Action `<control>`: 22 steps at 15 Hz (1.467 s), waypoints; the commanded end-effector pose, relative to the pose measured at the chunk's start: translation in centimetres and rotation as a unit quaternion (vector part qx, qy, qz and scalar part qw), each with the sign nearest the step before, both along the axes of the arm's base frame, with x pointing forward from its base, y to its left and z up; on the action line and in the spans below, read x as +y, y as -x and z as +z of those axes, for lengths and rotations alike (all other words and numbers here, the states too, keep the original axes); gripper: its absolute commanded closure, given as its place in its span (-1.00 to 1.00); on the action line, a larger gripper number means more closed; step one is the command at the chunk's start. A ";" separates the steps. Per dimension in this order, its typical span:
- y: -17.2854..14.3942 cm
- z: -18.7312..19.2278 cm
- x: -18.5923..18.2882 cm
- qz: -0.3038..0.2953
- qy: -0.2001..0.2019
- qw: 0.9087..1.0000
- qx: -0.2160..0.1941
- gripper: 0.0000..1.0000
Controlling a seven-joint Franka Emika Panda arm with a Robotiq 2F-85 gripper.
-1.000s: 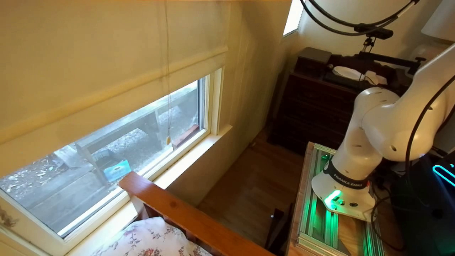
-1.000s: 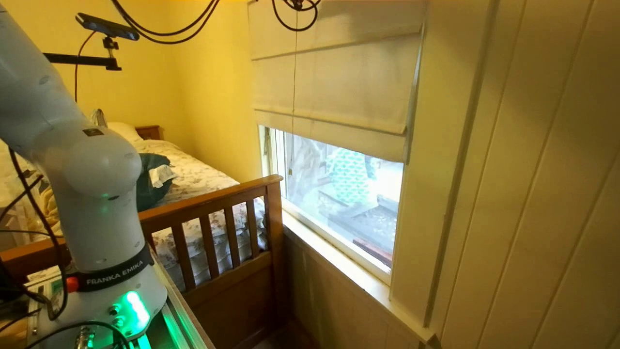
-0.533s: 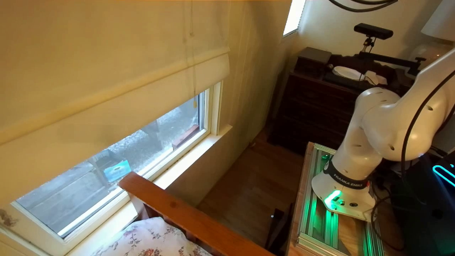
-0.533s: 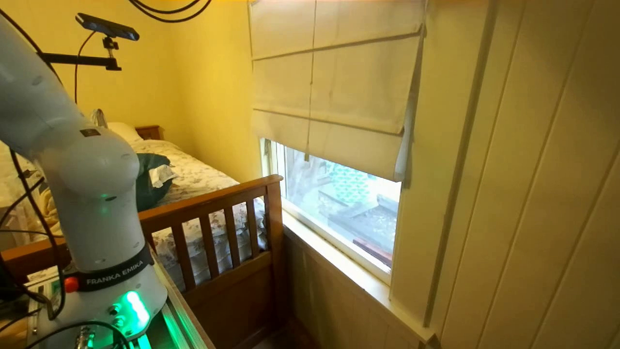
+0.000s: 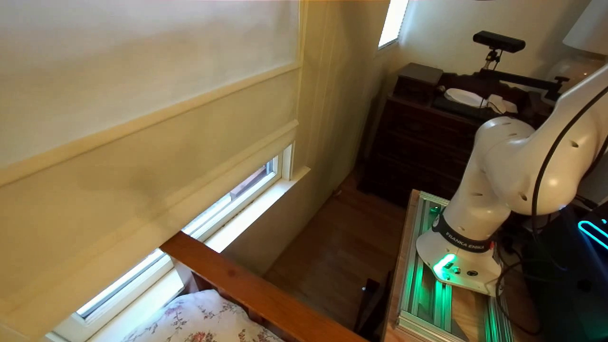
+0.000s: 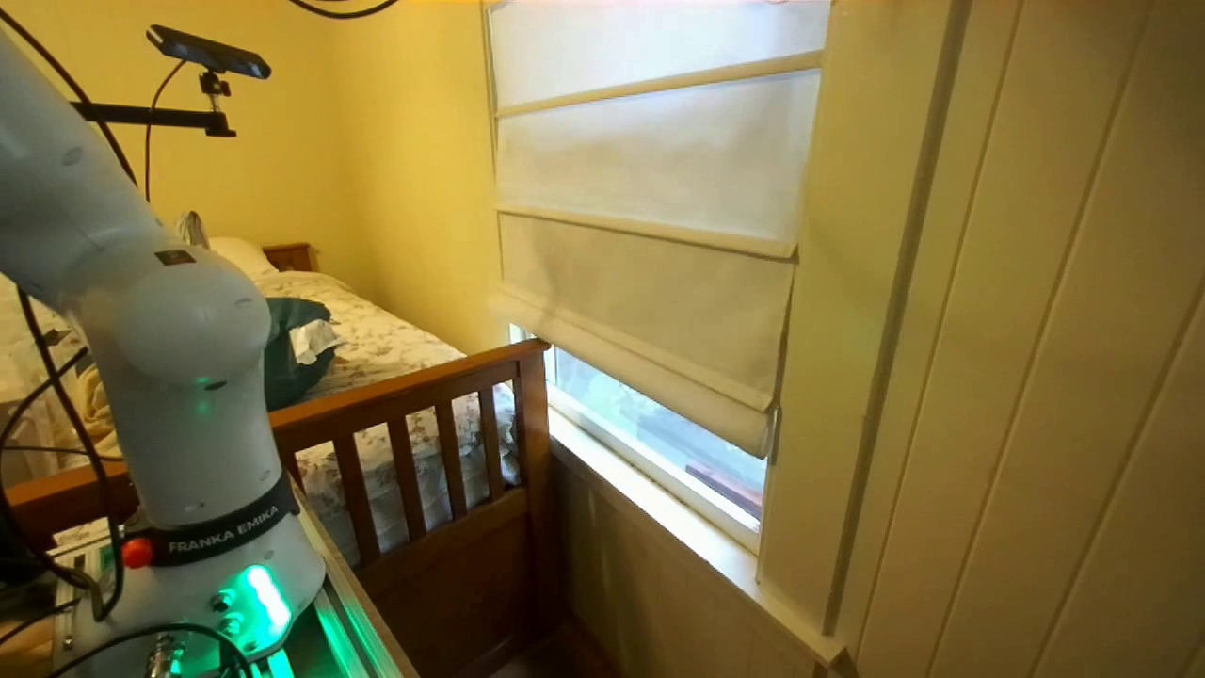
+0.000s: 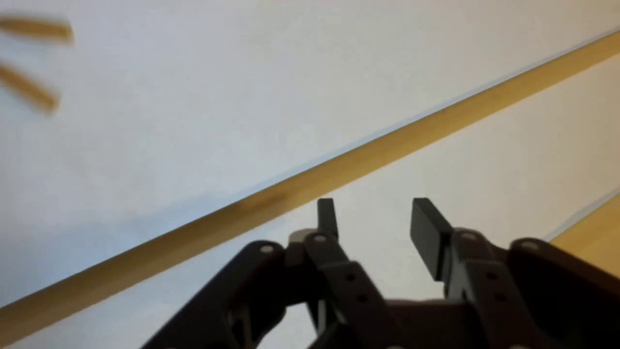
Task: Close the blinds
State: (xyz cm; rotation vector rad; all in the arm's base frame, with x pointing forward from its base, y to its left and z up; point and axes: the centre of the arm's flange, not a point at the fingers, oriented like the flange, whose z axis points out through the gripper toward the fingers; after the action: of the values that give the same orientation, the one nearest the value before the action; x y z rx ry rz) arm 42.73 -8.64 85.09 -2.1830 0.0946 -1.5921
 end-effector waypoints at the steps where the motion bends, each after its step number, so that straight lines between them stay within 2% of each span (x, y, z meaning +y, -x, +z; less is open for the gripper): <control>1: -0.9 -0.8 0.1 0.015 -0.003 1.000 0.027 -0.50; 4: -1.4 -3.5 1.2 0.040 0.021 0.995 0.091 -0.94; 8: -1.9 -7.9 1.2 0.057 0.078 0.983 0.157 -1.00; 12: -2.4 -11.0 -1.0 0.039 0.130 0.979 0.152 -1.00; 17: -2.2 -11.4 -3.9 -0.016 0.193 0.975 0.113 -1.00; 22: -1.4 -11.9 -6.4 -0.070 0.236 0.959 0.142 -1.00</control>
State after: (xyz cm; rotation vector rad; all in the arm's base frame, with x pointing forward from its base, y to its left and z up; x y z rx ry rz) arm 45.25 -14.33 73.59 -2.7505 -0.0976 -1.4428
